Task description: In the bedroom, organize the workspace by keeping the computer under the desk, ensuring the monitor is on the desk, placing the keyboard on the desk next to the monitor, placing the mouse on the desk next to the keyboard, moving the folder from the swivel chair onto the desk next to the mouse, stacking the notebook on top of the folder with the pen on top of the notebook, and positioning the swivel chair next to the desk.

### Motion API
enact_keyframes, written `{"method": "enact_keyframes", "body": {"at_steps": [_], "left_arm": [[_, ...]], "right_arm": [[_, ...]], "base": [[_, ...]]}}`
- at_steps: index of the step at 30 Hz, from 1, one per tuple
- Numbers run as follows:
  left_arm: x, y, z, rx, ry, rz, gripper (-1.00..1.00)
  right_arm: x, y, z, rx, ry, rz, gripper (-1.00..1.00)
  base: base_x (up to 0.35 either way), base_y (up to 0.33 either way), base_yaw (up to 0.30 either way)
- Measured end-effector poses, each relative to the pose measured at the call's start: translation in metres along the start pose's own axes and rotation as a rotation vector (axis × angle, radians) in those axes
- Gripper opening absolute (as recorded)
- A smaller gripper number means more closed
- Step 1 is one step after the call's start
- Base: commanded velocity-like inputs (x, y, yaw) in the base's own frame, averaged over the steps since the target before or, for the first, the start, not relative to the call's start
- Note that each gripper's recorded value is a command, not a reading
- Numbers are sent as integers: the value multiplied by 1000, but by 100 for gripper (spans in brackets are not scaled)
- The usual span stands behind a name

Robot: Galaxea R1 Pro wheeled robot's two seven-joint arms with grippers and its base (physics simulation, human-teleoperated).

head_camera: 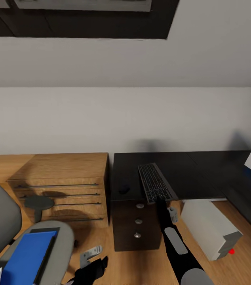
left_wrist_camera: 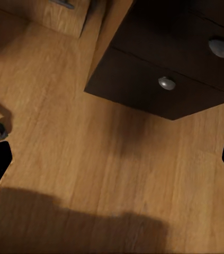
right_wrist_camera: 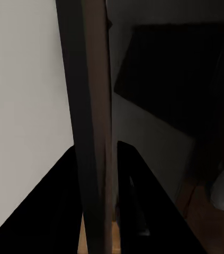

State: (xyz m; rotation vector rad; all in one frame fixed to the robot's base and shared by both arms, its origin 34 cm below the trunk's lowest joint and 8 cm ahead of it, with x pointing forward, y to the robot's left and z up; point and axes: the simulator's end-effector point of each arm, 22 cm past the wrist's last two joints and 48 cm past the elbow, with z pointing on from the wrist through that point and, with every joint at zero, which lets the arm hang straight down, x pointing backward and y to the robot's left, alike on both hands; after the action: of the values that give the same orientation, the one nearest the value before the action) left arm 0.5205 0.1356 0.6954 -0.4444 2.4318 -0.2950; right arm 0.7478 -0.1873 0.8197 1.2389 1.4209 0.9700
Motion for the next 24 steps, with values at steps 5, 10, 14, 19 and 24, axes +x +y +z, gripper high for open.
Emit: {"method": "enact_keyframes", "body": {"at_steps": [5,10,14,19,24], "left_arm": [[-1,-1,0,1,-6,9,100],[-3,-1,-1,1,-9,10,100],[-3,-1,-1,3,-10,10,100],[-3,-2,-1,5,-9,11,100],[-4,-3,-2,8,-12,11,100]], "right_arm": [[1,0,0,0,3,1,-100],[2,-6,-3,-2,-3,67,-100],[1,-9,-3,4,-17,125,-100],[0,-9,-3,6,-21,137,-100],[-1,-10,-3,6,-23,139,-100]], "base": [[-77,126,0],[-8,13,0],[-1,1,0],[0,0,0],[2,0,0]]}}
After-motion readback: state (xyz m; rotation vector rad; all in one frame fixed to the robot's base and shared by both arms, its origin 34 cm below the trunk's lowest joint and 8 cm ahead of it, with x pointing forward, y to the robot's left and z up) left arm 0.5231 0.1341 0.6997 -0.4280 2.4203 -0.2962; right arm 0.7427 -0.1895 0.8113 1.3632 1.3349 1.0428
